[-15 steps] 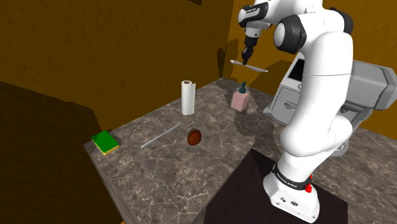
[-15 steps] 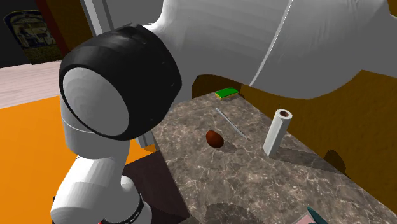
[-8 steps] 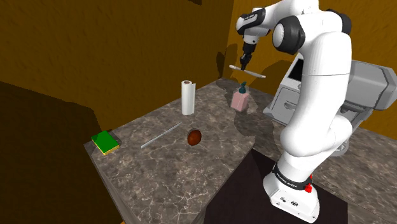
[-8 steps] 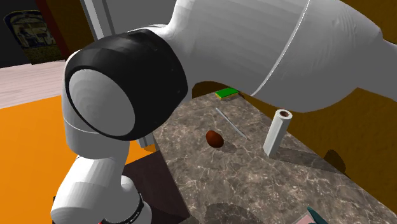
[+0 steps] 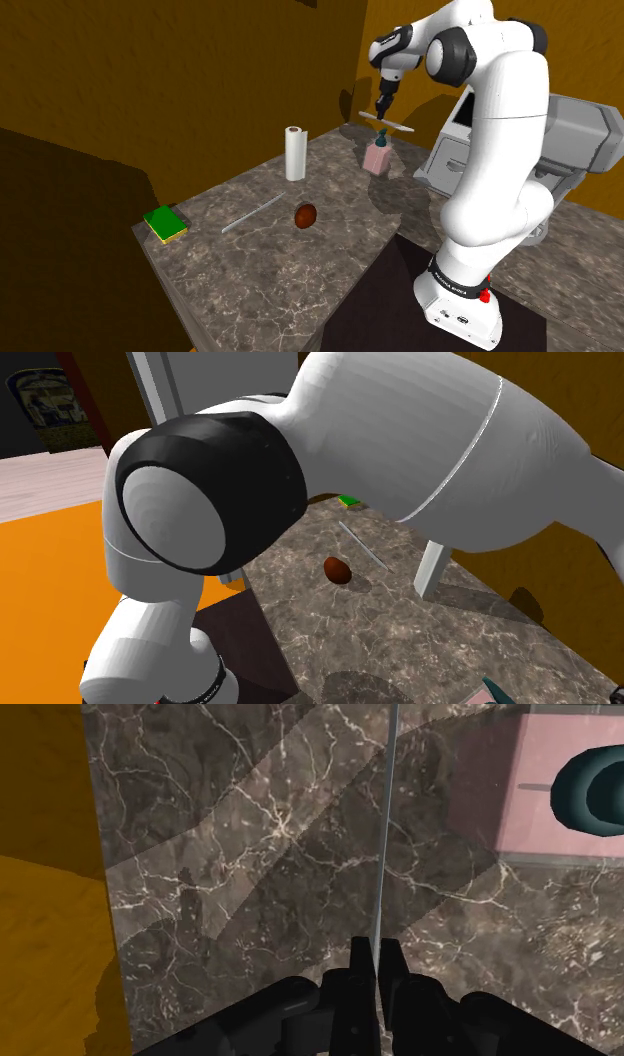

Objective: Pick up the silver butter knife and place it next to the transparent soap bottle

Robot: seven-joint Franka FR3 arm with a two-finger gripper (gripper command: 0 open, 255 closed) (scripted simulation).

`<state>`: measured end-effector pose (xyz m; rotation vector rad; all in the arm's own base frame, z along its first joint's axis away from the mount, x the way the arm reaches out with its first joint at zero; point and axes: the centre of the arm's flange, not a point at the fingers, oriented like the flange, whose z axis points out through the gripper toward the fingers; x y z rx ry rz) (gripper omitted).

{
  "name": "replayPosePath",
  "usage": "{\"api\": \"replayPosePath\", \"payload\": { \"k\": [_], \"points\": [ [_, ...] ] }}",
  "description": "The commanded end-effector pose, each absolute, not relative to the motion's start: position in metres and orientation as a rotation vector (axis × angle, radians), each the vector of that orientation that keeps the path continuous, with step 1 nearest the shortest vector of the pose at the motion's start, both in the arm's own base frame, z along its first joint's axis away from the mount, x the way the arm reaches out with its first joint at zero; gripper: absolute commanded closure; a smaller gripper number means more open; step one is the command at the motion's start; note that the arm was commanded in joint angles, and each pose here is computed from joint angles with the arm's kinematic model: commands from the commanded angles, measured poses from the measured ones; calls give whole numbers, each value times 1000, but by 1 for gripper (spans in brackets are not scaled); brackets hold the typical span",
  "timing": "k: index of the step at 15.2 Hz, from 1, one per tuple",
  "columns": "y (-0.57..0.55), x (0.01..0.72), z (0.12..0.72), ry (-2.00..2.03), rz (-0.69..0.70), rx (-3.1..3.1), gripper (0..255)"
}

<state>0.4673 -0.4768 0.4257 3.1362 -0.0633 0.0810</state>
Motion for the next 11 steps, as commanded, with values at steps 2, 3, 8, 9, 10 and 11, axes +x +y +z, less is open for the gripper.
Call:
{"api": "replayPosePath", "payload": {
  "k": [2, 3, 8, 9, 10, 11],
  "points": [
    [-476, 467, 410, -63, 81, 3136, 255],
    [-476, 467, 405, -63, 81, 3136, 255],
    [-476, 467, 379, -63, 81, 3136, 255],
    [-476, 467, 373, -63, 81, 3136, 255],
    [-476, 467, 368, -63, 81, 3136, 255],
    [-476, 467, 363, -63, 81, 3136, 255]
  ]
}}
